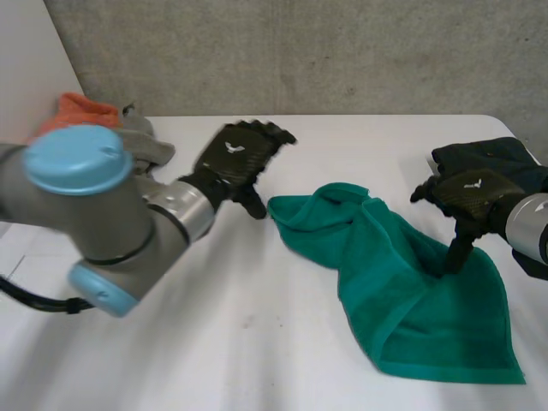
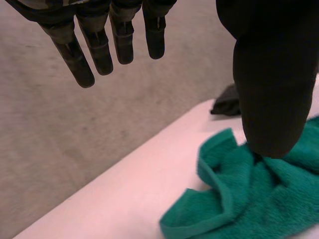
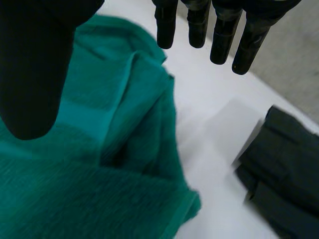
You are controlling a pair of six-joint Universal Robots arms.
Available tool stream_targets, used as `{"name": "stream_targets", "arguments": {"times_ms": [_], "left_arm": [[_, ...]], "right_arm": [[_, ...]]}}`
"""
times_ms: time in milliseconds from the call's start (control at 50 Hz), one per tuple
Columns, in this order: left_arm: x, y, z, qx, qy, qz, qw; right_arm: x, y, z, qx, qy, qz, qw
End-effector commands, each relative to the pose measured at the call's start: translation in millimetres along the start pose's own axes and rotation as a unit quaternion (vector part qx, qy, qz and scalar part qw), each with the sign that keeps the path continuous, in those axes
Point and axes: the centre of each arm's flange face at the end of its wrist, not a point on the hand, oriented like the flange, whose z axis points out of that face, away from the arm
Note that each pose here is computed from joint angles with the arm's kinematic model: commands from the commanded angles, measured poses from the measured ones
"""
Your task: Fold the laundry.
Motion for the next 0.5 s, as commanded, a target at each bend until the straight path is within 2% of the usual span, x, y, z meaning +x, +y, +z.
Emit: {"name": "stream_targets", "arguments": {"times_ms": [20, 100, 200, 500], "left_arm": [[24, 26, 31, -0.015, 0.039, 0.062, 0.997], [25, 40, 46, -0.023, 0.044, 0.084, 0.995], [23, 60, 68, -0.020, 0.044, 0.096, 0.994], [20, 94, 99, -0.035, 0.035, 0.100, 0.994]], "right_arm": [[-14, 19, 1, -0.031, -0.022, 0.005, 0.999], [-15, 25, 7, -0.025, -0.011, 0.019, 0.999], [-22, 27, 24, 0.003, -0.002, 0.073, 0.997], [-69, 49, 60, -0.025, -0.006, 0.068, 0.997]]}}
